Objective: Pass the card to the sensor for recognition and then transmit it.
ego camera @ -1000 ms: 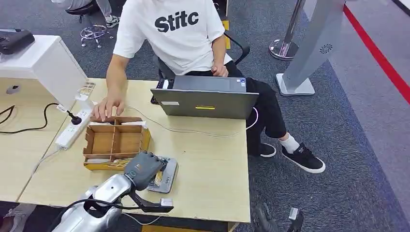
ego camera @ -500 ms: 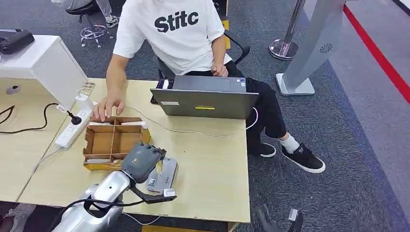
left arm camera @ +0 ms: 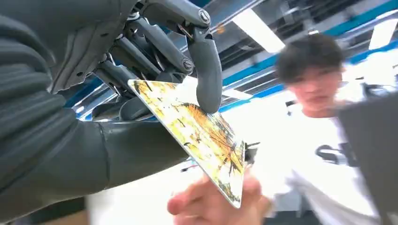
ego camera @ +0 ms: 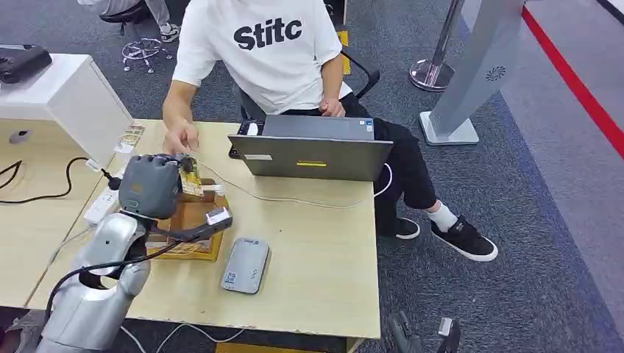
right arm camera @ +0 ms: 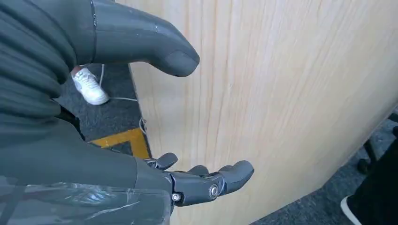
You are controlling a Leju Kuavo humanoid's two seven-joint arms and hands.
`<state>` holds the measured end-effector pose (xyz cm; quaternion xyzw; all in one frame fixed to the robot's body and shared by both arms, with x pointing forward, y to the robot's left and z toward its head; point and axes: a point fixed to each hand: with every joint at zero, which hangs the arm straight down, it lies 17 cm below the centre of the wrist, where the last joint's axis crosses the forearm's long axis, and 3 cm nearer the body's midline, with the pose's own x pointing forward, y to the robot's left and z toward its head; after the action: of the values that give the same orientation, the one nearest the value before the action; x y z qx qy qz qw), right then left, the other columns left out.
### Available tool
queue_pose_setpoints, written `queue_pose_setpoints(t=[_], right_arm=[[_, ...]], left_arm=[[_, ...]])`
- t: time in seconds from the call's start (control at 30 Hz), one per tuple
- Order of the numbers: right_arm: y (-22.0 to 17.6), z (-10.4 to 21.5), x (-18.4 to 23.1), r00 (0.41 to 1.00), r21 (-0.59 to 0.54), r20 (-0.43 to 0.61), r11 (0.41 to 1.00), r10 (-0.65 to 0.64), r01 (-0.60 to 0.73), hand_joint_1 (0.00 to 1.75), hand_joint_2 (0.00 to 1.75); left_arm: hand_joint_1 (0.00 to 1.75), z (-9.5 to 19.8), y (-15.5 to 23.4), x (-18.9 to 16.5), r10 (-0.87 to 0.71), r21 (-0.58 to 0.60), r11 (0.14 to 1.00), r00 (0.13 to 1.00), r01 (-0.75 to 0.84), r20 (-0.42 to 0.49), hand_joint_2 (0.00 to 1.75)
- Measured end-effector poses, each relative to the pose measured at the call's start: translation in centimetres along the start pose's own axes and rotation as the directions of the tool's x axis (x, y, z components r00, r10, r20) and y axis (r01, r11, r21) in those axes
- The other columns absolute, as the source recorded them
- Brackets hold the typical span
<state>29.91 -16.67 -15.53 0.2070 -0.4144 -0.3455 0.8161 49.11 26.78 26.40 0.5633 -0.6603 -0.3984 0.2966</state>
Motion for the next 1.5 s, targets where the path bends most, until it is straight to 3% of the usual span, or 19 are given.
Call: queue_pose_setpoints(t=[0.17,0.57,0.6,0.63,0.9,1.2,1.37,1.5], right_arm=[[0.0,0.0,-0.1,1.000,0.000,-0.006,1.000,-0.002,0.002,0.00,1.75],[0.0,0.0,-0.2,1.000,-0.003,-0.010,1.000,-0.006,0.006,0.00,1.75],[-0.1,0.0,-0.2,1.000,-0.003,-0.010,1.000,-0.007,0.007,0.00,1.75],[0.0,0.0,-0.2,1.000,-0.003,-0.010,1.000,-0.006,0.006,0.00,1.75],[0.1,0.0,-0.2,1.000,-0.001,-0.010,1.000,-0.007,0.007,0.00,1.75],[0.0,0.1,0.1,1.000,-0.002,0.007,1.000,-0.024,0.025,0.00,1.75],[-0.2,0.2,0.2,0.999,-0.005,0.018,0.999,-0.036,0.036,0.00,1.75],[-0.3,0.3,0.2,0.999,-0.005,0.023,0.999,-0.045,0.045,0.00,1.75]], left_arm=[[1.75,-0.2,1.2,-4.1,-0.004,0.031,1.000,0.997,0.006,-0.081,1.75],[1.75,0.0,1.7,-6.4,-0.024,0.040,0.999,0.992,0.029,-0.127,1.75],[1.41,0.0,1.7,-6.4,-0.025,0.040,0.999,0.992,0.030,-0.126,1.75],[0.00,0.0,1.7,-6.4,-0.026,0.040,0.999,0.992,0.031,-0.126,1.75],[0.00,0.2,1.3,-5.6,-0.017,0.036,0.999,0.993,0.021,-0.113,1.75],[0.00,3.2,-0.1,-2.1,0.027,0.001,1.000,0.998,-0.027,-0.059,1.75],[0.00,5.1,-0.4,1.7,0.074,-0.022,0.997,0.997,-0.074,0.019,1.75],[0.00,7.6,-2.2,6.6,0.094,-0.111,0.991,0.986,-0.079,0.137,1.75]])
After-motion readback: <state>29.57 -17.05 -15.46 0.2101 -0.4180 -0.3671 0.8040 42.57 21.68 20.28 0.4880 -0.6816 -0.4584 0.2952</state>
